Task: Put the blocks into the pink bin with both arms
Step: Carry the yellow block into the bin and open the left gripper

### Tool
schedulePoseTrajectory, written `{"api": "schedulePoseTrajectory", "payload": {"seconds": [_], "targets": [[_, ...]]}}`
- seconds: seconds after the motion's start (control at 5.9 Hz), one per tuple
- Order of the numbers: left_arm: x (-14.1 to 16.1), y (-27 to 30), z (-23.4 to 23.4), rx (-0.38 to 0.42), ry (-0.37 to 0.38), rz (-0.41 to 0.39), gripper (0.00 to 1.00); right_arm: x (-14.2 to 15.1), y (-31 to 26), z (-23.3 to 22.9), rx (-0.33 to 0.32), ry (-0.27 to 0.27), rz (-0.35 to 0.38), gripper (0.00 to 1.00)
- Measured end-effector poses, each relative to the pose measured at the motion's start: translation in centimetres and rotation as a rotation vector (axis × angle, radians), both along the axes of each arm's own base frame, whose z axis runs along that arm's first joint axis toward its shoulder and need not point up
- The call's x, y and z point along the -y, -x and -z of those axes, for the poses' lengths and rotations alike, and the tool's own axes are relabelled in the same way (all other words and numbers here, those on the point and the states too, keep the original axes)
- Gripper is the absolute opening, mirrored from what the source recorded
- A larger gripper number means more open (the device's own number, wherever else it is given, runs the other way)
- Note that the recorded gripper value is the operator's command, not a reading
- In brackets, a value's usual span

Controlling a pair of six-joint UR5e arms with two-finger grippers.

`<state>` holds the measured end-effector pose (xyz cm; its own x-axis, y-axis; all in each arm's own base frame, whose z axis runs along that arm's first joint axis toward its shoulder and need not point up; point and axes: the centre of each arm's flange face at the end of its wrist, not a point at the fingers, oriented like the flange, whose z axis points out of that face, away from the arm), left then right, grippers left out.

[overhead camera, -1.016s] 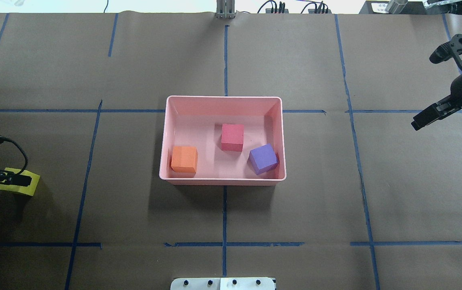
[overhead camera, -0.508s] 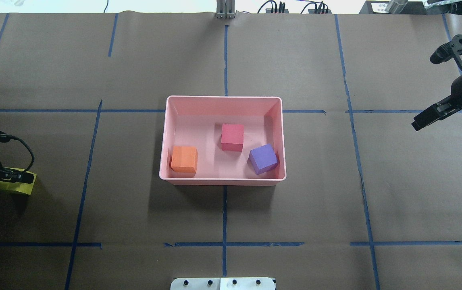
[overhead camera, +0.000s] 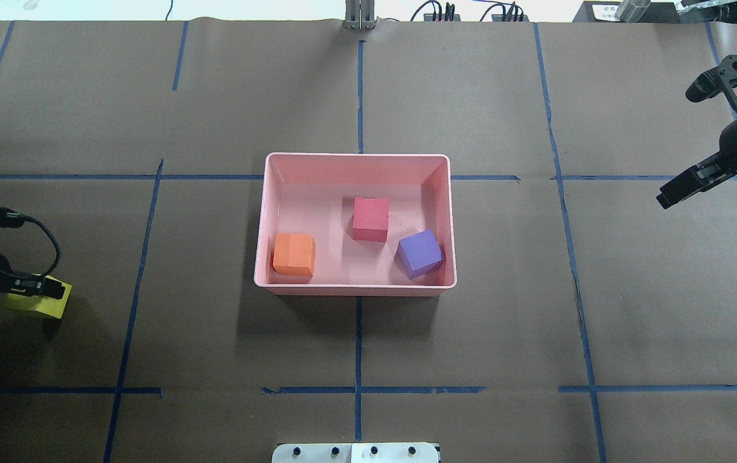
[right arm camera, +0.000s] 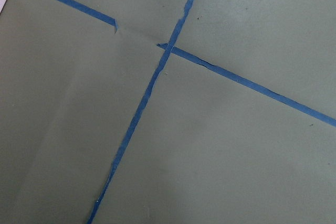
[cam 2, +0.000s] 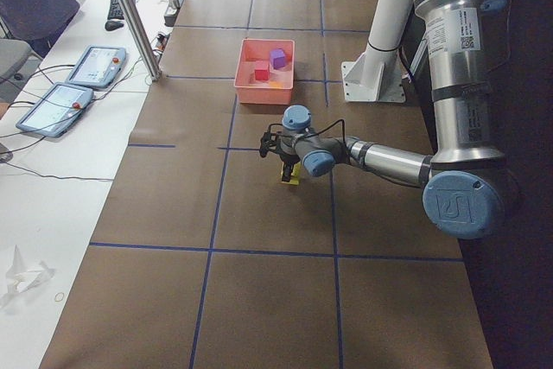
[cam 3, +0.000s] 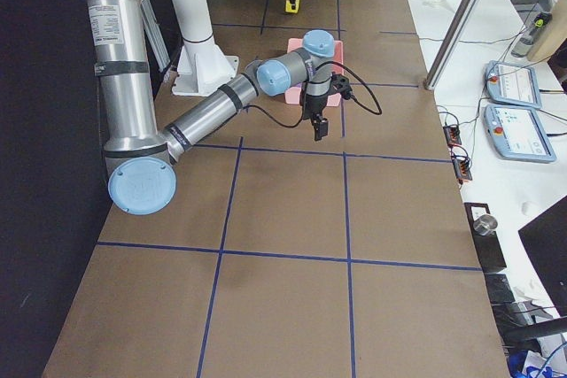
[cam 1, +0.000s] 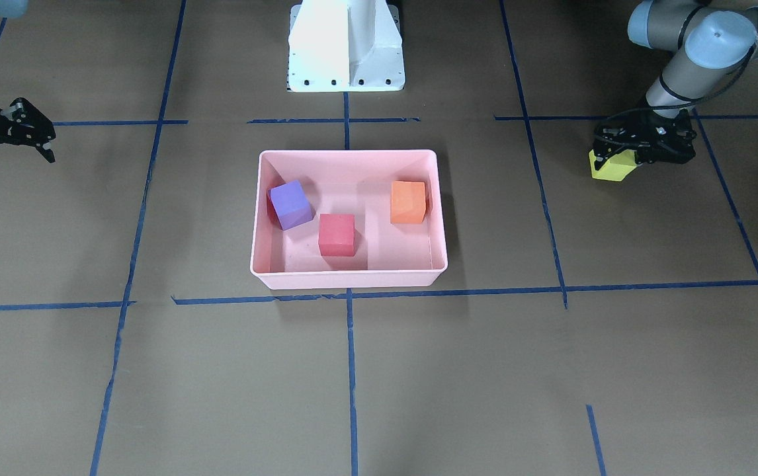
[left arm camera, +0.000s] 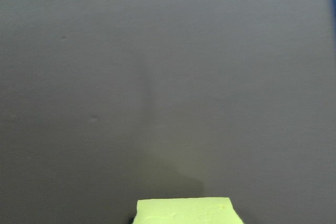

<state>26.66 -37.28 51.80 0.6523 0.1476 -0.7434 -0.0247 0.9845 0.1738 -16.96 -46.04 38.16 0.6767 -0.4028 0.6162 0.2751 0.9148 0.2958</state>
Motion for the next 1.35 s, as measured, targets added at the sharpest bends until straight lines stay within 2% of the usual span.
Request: {"api": "schedulePoseTrajectory", "payload": {"seconds": [0.17, 0.51, 0.68, 0.85, 1.02, 1.19, 1.35], "targets": [[2.2, -1.1, 5.6, 0.000, 0.003, 0.019, 0.35, 0.0, -0.2, -0.1, 0.001, 0.001, -0.002, 1.00], [6.8, -5.4, 21.5, 0.034, 0.050, 0.041, 0.36, -0.2, -3.2, -2.0, 0.006, -0.023, 0.009, 1.00], [7.2, -7.8, 28.1, 0.021, 0.086, 0.059, 0.36, -0.2, -6.5, -4.3, 0.014, -0.043, 0.036, 1.00], [6.9, -11.5, 33.2, -0.005, 0.123, 0.078, 0.42, -0.5, -10.4, -7.3, 0.018, -0.065, 0.064, 1.00], [6.8, -16.3, 37.1, -0.010, 0.151, 0.106, 0.99, -1.0, -14.1, -10.2, 0.017, -0.077, 0.074, 1.00], [6.6, -20.6, 39.5, -0.002, 0.158, 0.136, 1.00, -1.8, -17.3, -12.9, 0.010, -0.062, 0.056, 1.00], [6.4, -22.7, 40.5, 0.003, 0.146, 0.152, 1.00, -2.9, -19.7, -15.7, 0.003, -0.017, 0.020, 1.00]]}}
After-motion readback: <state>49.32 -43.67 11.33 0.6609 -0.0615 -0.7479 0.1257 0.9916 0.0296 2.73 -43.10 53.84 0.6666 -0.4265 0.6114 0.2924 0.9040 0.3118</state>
